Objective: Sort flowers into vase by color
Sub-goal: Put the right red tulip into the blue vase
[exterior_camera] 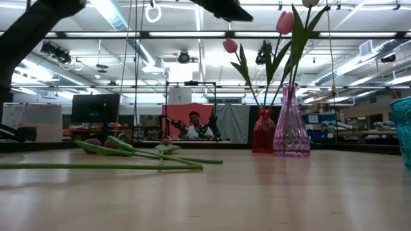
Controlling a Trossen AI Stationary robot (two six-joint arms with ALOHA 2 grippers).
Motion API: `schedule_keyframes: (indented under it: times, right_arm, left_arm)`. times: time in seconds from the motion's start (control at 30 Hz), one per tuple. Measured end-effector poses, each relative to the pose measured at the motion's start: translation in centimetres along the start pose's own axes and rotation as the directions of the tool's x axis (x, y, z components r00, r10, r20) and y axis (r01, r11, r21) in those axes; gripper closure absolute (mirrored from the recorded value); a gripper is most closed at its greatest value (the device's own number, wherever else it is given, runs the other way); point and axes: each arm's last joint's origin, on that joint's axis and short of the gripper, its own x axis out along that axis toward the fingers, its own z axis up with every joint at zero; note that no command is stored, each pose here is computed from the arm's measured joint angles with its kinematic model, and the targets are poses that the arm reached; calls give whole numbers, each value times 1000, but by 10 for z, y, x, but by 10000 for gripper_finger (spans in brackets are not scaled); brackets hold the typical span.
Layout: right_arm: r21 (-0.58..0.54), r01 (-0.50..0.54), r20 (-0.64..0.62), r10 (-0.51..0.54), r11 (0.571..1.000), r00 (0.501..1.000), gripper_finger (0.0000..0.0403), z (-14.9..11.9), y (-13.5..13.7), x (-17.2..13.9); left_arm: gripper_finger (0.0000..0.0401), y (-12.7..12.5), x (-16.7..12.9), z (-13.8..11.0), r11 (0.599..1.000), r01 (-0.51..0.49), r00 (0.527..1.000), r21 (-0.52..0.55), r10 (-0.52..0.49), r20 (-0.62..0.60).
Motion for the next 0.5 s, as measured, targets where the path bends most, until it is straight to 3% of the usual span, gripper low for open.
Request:
schedule_keyframes:
  times: [0.27,0.37,0.5]
  right_arm:
    - [8,6,-3,-6,1000,1000,208,0,0,-1]
    - [19,-3,-9,4,1000,1000,208,-1,1,-2]
    - [42,-12,-36,14,999,999,208,-7,6,-2]
  left_arm:
    - [370,-46,-25,14,991,64,998,114,-65,3]
    - [392,-67,-25,0,991,84,996,103,-83,-12]
    - [396,-102,-27,-37,996,73,996,47,-71,-61]
